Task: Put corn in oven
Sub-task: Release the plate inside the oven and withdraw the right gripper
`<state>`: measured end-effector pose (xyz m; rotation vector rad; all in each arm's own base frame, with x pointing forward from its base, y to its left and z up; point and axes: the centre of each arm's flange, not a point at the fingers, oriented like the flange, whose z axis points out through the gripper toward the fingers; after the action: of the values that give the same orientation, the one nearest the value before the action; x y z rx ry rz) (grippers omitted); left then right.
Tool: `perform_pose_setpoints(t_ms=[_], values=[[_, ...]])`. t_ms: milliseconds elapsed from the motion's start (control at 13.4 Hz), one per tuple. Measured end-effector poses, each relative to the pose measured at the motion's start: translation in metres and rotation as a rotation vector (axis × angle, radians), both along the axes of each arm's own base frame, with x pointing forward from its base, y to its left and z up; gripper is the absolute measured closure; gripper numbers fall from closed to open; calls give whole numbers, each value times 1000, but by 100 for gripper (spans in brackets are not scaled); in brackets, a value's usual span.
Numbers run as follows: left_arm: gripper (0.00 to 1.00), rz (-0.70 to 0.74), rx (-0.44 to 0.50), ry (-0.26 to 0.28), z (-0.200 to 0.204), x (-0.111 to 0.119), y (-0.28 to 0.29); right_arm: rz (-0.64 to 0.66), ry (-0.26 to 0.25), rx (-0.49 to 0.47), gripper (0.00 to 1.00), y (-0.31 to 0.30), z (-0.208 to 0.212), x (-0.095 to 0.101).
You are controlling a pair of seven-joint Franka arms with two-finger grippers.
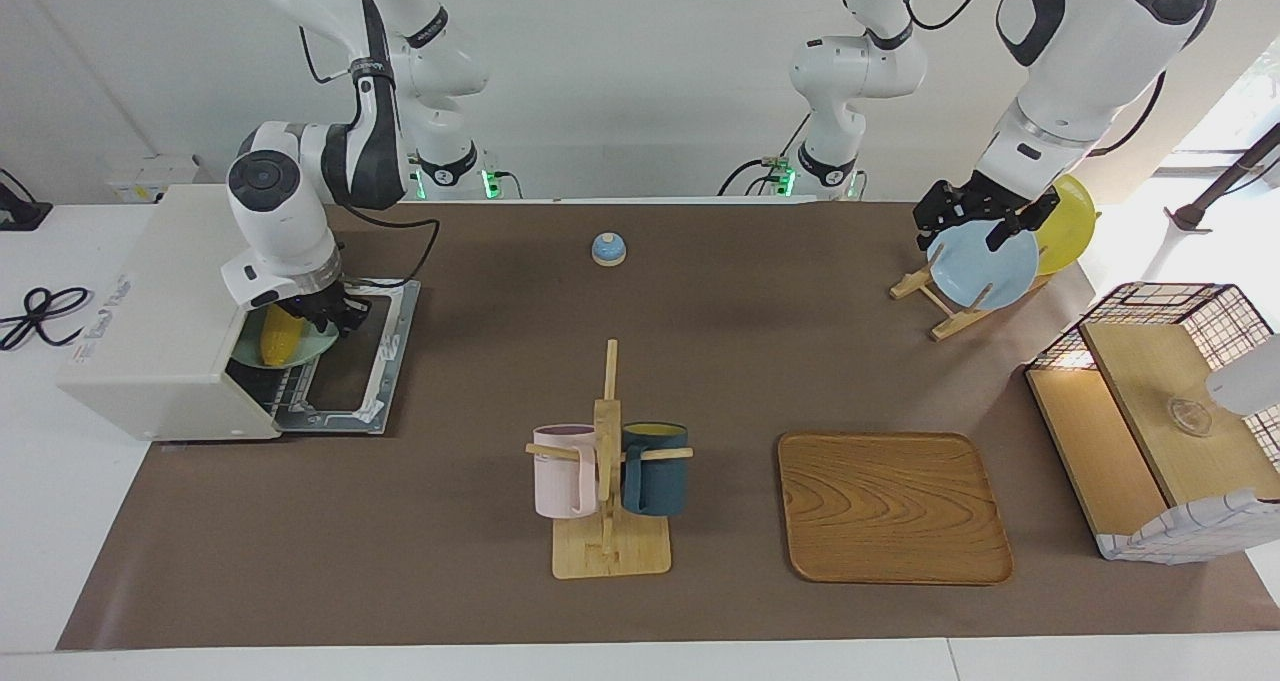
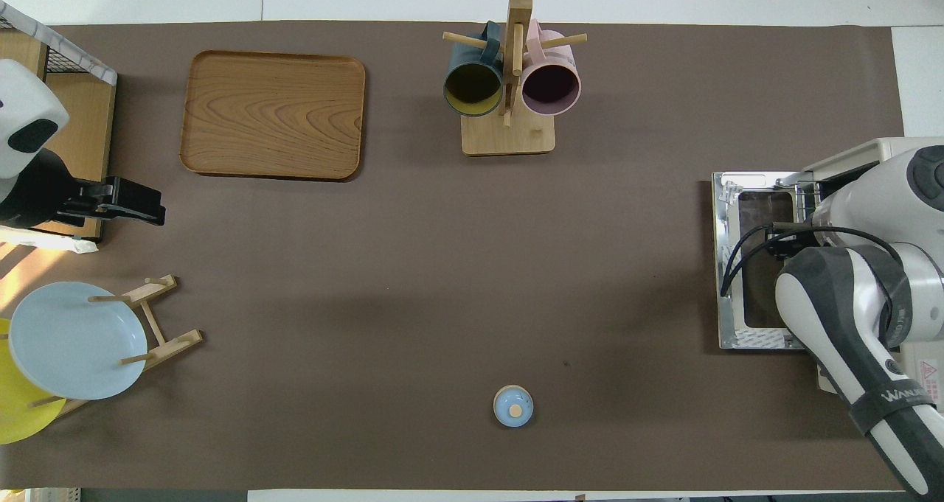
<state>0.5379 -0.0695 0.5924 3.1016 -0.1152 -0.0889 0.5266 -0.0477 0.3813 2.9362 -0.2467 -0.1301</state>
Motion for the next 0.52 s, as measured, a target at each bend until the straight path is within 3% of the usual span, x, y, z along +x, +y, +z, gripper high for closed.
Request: perform_pose_setpoints(t_ms=[299,448,522], values=[[0,0,0,0,0,0,0,21,-16,55,70,42,31,15],[0,0,0,0,0,0,0,13,-20,62,93,64,28,15],[0,0,0,0,0,0,0,3,-30,62,99,75,24,15]])
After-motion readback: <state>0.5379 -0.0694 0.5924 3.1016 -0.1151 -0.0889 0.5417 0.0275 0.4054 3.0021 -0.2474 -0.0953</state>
